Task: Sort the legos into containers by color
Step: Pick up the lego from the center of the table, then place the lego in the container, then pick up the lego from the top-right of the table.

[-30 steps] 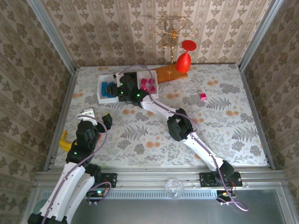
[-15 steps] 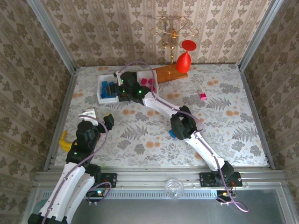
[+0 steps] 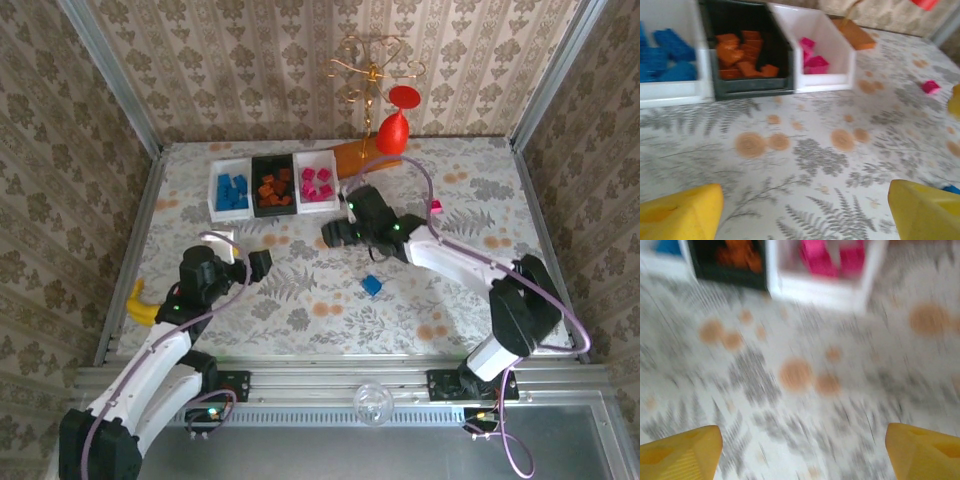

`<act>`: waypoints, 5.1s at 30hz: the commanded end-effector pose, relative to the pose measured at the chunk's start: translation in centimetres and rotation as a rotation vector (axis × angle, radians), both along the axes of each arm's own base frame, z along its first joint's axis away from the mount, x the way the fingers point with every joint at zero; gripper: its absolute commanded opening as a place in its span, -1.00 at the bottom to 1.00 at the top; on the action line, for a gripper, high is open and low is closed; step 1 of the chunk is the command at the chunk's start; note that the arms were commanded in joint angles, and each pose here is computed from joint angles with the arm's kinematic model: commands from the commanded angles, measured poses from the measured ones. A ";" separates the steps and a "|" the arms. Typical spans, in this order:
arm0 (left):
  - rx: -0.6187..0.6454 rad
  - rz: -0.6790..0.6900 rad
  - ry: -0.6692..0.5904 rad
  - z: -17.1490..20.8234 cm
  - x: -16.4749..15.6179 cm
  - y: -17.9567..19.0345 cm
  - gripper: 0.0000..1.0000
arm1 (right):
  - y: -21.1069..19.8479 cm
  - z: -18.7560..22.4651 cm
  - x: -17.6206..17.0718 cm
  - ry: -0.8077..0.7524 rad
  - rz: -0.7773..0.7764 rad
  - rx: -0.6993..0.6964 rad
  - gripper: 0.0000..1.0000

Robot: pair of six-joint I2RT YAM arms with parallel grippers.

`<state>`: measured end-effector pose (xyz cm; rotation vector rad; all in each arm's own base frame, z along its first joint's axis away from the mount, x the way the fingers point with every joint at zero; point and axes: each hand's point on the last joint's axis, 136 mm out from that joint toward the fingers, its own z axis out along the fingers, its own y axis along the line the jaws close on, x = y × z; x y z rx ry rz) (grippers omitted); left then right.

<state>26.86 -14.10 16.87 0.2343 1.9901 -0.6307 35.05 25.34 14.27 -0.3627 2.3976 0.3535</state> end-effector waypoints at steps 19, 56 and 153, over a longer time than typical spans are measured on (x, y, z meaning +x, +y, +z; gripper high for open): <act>-0.036 -0.235 -0.101 3.0 -1.6 -4.4 0.74 | -4.1 -12.2 -9.9 0.427 0.038 -0.323 0.03; -0.029 0.392 -0.077 2.5 -0.4 8.4 0.78 | 28.5 1.5 17.8 -0.348 0.184 0.424 -0.26; 0.068 -0.145 -0.058 2.7 2.4 -7.9 0.77 | -21.2 -7.4 12.5 0.332 -0.430 -0.021 -0.33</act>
